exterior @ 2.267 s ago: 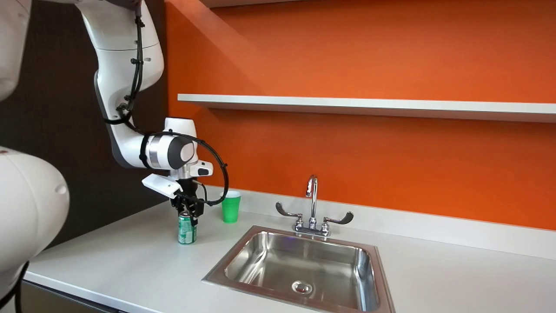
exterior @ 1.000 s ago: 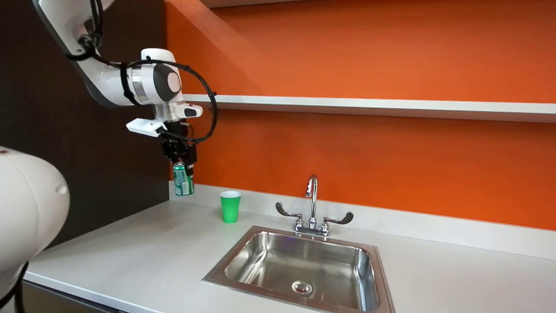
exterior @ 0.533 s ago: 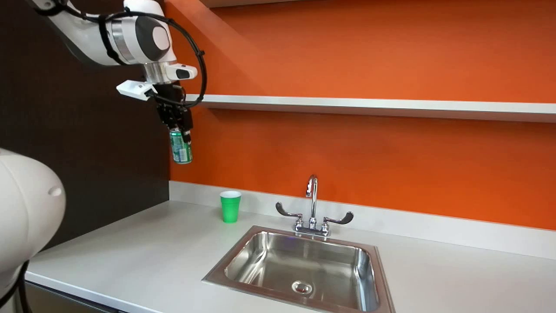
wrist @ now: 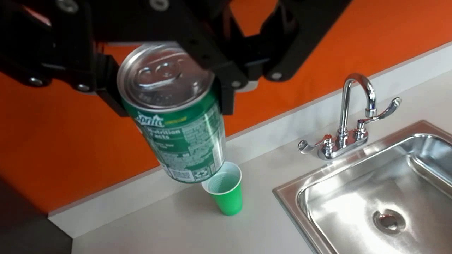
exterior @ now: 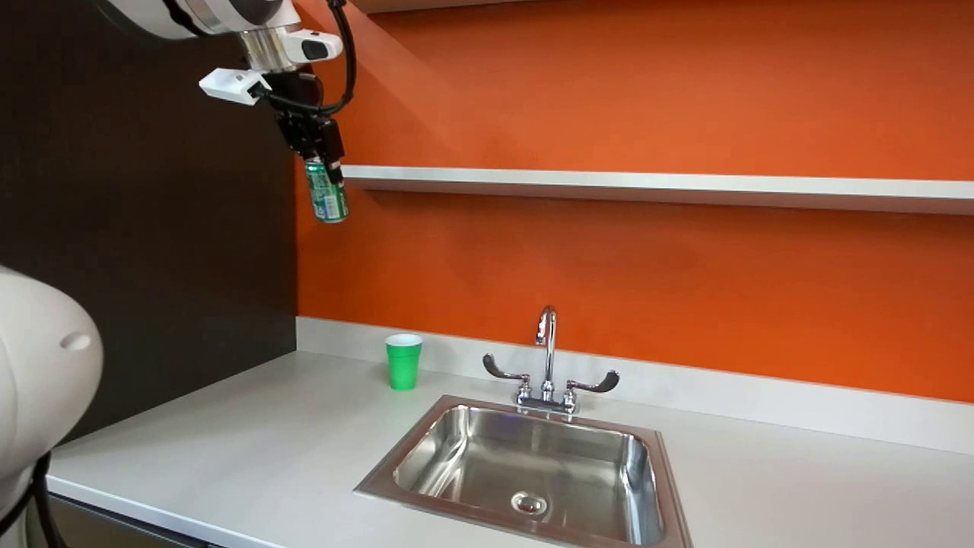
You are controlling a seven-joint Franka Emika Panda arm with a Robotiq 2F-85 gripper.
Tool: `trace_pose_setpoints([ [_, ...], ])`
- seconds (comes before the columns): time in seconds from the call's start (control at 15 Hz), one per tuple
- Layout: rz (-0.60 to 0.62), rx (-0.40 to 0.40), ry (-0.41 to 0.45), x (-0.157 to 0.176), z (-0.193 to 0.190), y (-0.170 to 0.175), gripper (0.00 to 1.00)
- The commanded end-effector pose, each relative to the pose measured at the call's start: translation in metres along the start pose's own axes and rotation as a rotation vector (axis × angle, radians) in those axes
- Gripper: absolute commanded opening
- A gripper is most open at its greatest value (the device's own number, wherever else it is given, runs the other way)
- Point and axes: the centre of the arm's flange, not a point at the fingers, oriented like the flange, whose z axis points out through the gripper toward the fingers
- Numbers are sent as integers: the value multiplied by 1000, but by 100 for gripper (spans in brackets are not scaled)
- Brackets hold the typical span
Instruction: Put the can on the shelf
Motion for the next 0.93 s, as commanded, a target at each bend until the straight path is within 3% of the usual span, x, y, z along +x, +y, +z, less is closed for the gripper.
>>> trace_pose_setpoints([
  [0.0, 28, -12, 52, 20, -41, -8, 39],
  [0.4, 41, 10, 123, 49, -89, -19, 39],
  [0.87, 62, -26, 139, 90, -121, -33, 39],
])
